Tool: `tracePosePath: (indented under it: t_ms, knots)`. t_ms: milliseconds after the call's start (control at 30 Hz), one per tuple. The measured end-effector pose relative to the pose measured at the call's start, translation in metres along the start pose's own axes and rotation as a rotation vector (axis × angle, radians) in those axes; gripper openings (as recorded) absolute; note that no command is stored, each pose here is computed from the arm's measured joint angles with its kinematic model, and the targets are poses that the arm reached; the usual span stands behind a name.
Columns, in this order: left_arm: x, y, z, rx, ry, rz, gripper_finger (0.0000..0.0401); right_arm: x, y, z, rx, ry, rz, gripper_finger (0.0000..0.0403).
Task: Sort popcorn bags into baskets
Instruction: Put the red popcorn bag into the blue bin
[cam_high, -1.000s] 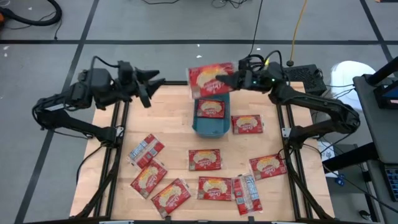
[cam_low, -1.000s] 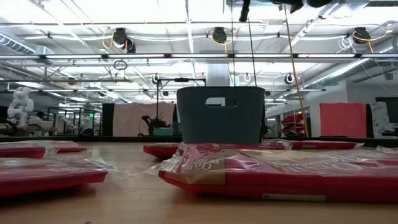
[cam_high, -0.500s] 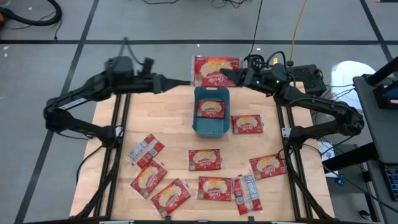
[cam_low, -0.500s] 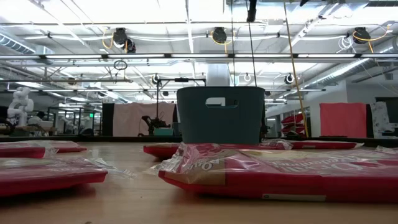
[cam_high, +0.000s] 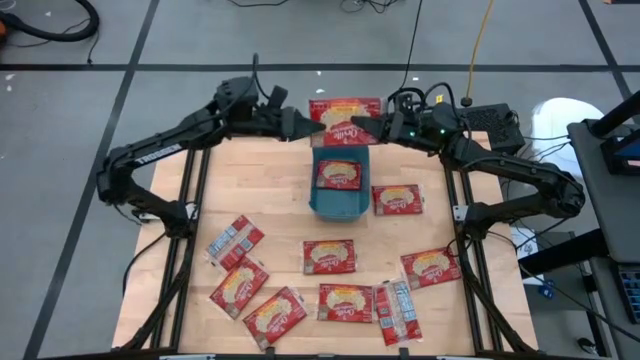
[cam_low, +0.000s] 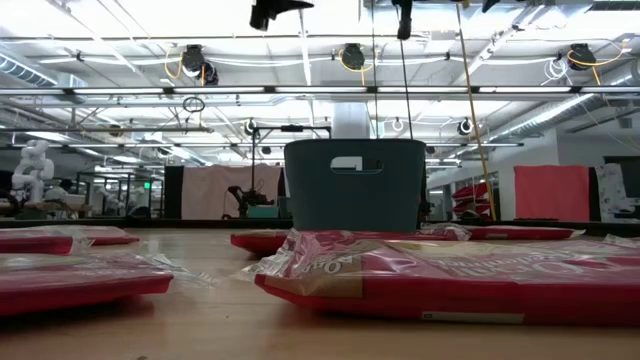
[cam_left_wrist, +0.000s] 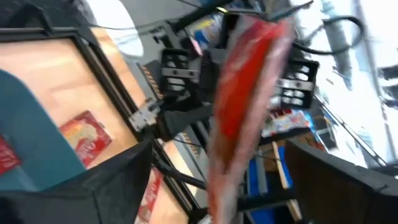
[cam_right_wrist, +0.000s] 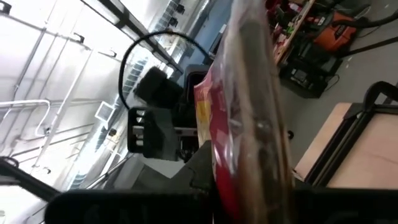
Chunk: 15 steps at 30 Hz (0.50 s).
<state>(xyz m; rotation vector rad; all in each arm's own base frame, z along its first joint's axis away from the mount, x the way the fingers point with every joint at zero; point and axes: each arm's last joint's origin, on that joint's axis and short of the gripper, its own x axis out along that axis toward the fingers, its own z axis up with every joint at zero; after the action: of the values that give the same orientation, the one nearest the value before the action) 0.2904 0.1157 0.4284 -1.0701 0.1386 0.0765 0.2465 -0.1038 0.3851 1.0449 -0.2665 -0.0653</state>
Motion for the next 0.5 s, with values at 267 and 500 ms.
tracePosePath:
  t_ms: [267, 500]
  knots:
    - [-0.013, -0.009, 0.009, 0.114, -0.078, -0.047, 0.0378, 0.001, -0.002, -0.001, 0.018, 0.005, -0.012, 0.0026]
    - [0.007, 0.006, 0.011, 0.140, -0.057, -0.028, 0.0363, 0.011, -0.016, -0.004, 0.047, 0.018, -0.052, 0.0027]
